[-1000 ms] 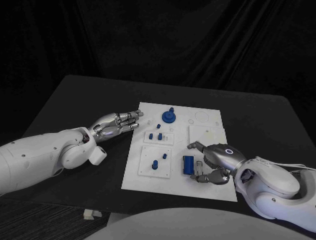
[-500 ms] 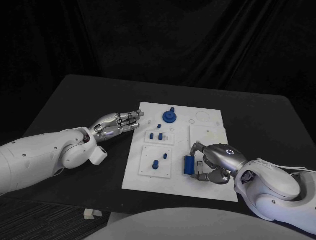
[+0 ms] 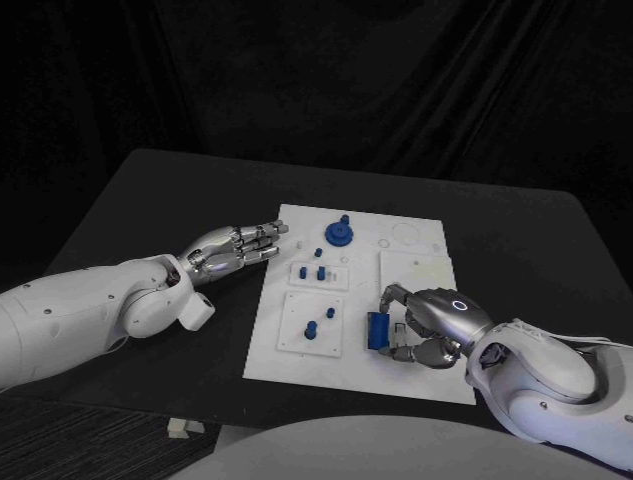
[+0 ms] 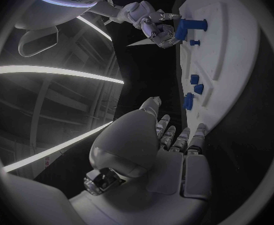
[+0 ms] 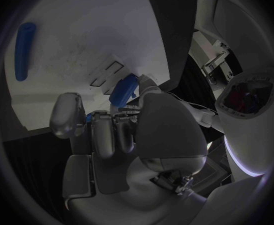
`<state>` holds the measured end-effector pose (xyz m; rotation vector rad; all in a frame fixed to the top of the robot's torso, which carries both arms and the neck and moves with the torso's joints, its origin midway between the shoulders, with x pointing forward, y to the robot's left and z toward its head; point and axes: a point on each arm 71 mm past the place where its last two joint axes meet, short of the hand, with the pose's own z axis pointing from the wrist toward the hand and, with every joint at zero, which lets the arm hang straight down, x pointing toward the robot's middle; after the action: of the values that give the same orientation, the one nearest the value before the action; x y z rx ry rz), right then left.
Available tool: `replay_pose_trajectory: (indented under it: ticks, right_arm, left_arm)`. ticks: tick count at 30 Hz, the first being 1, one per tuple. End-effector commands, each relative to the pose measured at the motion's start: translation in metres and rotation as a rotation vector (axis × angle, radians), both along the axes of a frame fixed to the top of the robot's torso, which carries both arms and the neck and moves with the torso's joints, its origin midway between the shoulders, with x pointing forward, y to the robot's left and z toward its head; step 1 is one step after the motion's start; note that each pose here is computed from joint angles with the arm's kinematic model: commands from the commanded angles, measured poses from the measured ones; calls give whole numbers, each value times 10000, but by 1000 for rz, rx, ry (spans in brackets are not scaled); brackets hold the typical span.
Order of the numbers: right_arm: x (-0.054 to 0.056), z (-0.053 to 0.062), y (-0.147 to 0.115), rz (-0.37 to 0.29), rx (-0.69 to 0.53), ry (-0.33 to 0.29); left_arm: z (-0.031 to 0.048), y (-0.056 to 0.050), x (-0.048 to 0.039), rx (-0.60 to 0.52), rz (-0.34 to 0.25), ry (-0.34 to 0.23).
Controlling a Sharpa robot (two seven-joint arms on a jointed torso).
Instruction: Assemble the parts on the task board
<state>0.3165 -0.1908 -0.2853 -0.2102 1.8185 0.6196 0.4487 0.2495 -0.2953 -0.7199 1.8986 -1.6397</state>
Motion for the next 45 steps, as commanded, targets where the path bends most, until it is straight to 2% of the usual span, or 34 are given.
replay_pose_trajectory:
  ticks: [1, 45]
  right_arm:
    - [-25, -18, 11, 3, 11, -6]
    - [-39, 0, -12, 8, 32, -13]
  left_arm:
    - [-3, -23, -10, -16, -10, 7]
    - [-28, -16, -27, -16, -12, 15]
